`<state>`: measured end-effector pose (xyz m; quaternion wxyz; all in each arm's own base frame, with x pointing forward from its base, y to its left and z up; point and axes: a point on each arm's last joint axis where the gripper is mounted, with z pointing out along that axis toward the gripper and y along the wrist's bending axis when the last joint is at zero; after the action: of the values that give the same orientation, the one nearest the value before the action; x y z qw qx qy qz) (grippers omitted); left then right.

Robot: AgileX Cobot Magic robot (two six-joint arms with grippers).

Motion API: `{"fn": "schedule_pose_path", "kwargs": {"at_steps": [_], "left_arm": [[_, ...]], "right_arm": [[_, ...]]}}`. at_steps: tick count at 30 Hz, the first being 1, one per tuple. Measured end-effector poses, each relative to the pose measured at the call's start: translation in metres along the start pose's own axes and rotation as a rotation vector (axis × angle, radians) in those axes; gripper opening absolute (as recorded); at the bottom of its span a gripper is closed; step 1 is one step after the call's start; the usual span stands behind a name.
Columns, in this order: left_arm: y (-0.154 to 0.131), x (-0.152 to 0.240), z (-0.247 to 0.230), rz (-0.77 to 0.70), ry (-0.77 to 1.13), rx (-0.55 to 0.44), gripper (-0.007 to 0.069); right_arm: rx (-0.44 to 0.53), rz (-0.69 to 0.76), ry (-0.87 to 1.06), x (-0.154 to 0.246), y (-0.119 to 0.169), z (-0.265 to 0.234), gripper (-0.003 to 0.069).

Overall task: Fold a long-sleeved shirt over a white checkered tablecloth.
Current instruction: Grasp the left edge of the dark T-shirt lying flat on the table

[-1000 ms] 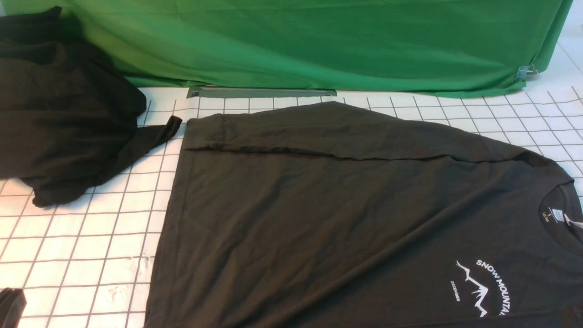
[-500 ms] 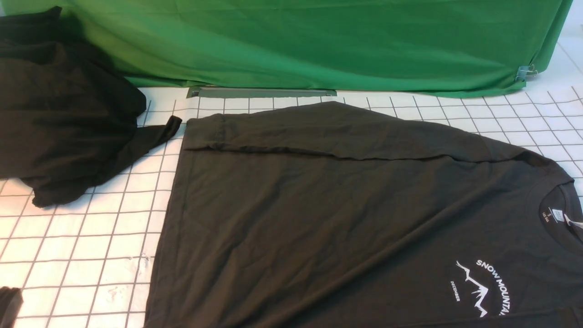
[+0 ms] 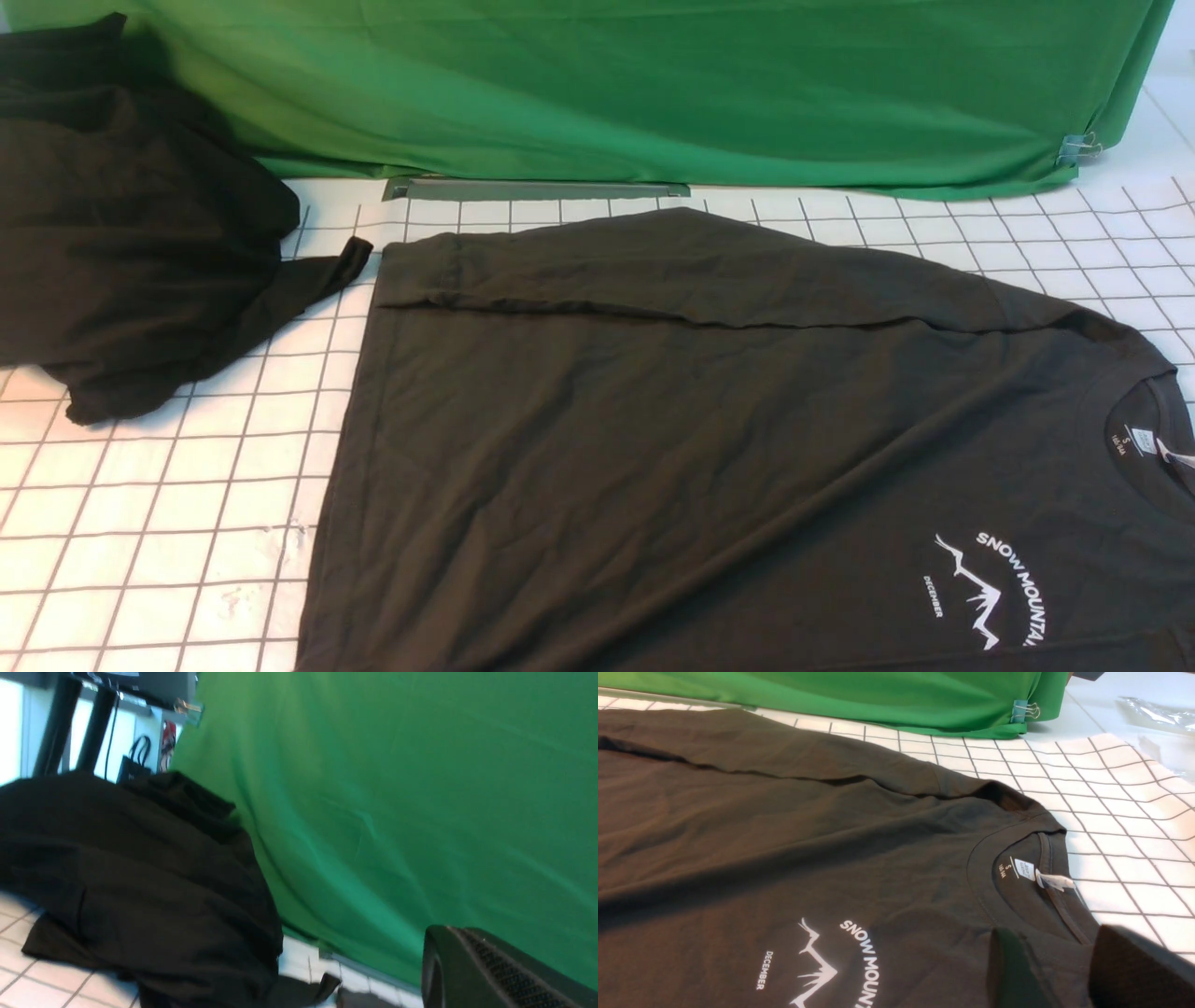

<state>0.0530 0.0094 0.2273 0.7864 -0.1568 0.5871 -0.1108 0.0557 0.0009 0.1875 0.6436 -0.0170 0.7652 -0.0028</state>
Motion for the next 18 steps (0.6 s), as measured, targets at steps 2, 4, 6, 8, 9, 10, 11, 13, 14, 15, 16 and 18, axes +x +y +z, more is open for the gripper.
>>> {"fn": "schedule_pose_path", "kwargs": {"at_steps": [2,4,6,8,9,10,11,13,14,15,16,18], "left_arm": [[0.0,-0.001,0.0,-0.045,-0.011,-0.001,0.0018],[0.0,-0.002,0.0,-0.12,-0.023,0.0,0.0018],[0.0,-0.004,0.0,-0.189,-0.048,0.002,0.0018],[0.001,-0.014,-0.001,-0.314,-0.155,0.017,0.0018],[0.0,-0.019,-0.002,-0.34,-0.214,0.032,0.0018],[0.0,-0.023,-0.003,-0.351,-0.249,0.043,0.0018],[-0.001,-0.029,-0.004,-0.368,-0.304,0.066,0.0018],[-0.008,-0.043,-0.005,-0.393,-0.342,0.105,0.0018],[-0.013,-0.053,-0.005,-0.402,-0.347,0.127,0.0018],[-0.02,-0.066,-0.005,-0.402,-0.342,0.147,0.0018],[-0.028,-0.079,-0.005,-0.398,-0.325,0.164,0.0018],[-0.044,-0.104,0.0,-0.349,-0.238,0.175,0.0018]], "right_arm": [[0.0,0.001,0.0,0.0,0.0,0.0,0.0242],[0.0,0.001,-0.002,0.0,0.0,0.0,0.0242],[0.0,0.001,-0.003,0.0,0.0,0.0,0.0242],[0.0,0.001,-0.003,0.0,0.0,0.0,0.0242],[0.0,0.001,-0.005,0.0,0.0,0.0,0.0242],[0.0,0.006,-0.011,-0.001,0.0,0.0,0.0242],[-0.002,0.026,-0.027,-0.002,0.0,0.0,0.0242],[-0.011,0.113,-0.085,-0.008,0.001,0.0,0.0242],[-0.02,0.19,-0.129,-0.012,0.001,-0.001,0.0242],[-0.029,0.277,-0.177,-0.016,0.0,-0.001,0.0242],[-0.04,0.36,-0.215,-0.02,0.0,-0.002,0.0242],[-0.066,0.518,-0.308,-0.028,-0.001,-0.004,0.0242]]}}
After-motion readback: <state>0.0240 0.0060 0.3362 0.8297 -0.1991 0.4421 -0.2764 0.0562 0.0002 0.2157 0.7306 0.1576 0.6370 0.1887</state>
